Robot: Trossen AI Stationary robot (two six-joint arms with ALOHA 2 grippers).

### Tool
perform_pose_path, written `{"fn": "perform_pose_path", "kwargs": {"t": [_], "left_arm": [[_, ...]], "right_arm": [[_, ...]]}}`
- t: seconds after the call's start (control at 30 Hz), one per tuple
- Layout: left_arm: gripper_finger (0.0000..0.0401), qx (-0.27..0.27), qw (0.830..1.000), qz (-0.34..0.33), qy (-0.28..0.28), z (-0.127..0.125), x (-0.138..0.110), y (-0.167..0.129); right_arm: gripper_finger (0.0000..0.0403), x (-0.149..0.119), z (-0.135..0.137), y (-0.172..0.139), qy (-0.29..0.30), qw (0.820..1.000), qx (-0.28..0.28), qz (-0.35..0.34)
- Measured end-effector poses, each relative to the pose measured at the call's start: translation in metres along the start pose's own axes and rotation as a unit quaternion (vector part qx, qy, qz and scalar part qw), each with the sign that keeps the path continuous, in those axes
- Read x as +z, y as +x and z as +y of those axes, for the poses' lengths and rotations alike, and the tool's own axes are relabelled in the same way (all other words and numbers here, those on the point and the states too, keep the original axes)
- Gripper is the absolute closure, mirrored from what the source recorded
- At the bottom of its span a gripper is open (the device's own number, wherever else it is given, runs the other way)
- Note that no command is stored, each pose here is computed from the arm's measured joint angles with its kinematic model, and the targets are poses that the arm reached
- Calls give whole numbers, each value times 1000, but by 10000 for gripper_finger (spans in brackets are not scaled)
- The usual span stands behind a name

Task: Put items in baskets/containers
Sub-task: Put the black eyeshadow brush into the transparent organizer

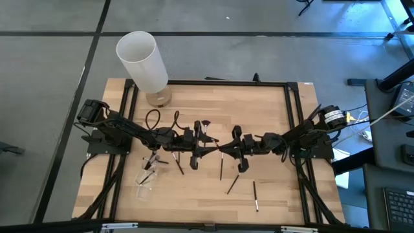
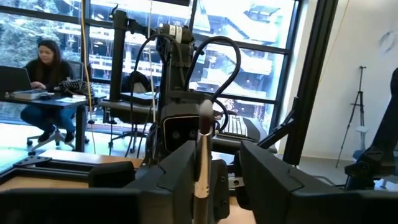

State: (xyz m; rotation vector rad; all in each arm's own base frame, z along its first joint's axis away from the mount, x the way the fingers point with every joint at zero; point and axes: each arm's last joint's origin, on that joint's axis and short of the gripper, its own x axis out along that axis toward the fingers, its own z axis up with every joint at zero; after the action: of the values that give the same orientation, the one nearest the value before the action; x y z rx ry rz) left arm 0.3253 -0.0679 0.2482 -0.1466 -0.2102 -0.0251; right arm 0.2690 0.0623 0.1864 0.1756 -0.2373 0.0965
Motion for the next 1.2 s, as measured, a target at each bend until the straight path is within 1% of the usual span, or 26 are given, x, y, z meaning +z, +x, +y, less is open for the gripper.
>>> {"fn": "perform_pose_path", "kwargs": {"t": [0.17,0.33,0.47,0.57,0.63,0.8,0.97,1.1,1.13,1.2], "left_arm": [[329,9,1000,-1,-1,1,0,0],[361,17,1000,3,-2,1,-1,0],[370,24,1000,14,-1,2,-3,0],[370,51,998,37,6,2,-5,-1],[369,79,995,63,16,3,-5,-4],[371,163,978,125,42,5,1,-17],[370,219,958,184,36,3,8,-36],[370,236,938,255,-3,-3,5,-57],[370,234,930,282,-16,-5,3,-64],[370,205,915,342,-56,-11,0,-77]], "right_arm": [[369,0,0,0,0,1000,3,-1],[369,1,0,0,1,1000,5,-2],[369,-1,0,0,19,1000,4,6],[361,-5,-4,0,27,999,-6,25],[348,-7,-8,0,35,998,-17,41],[294,-13,-17,0,53,995,-40,75],[244,-22,-34,-1,101,983,-100,117],[227,-26,-44,-3,136,972,-128,140],[226,-26,-46,-4,138,971,-131,144],[226,-25,-47,-5,138,969,-138,155]]}}
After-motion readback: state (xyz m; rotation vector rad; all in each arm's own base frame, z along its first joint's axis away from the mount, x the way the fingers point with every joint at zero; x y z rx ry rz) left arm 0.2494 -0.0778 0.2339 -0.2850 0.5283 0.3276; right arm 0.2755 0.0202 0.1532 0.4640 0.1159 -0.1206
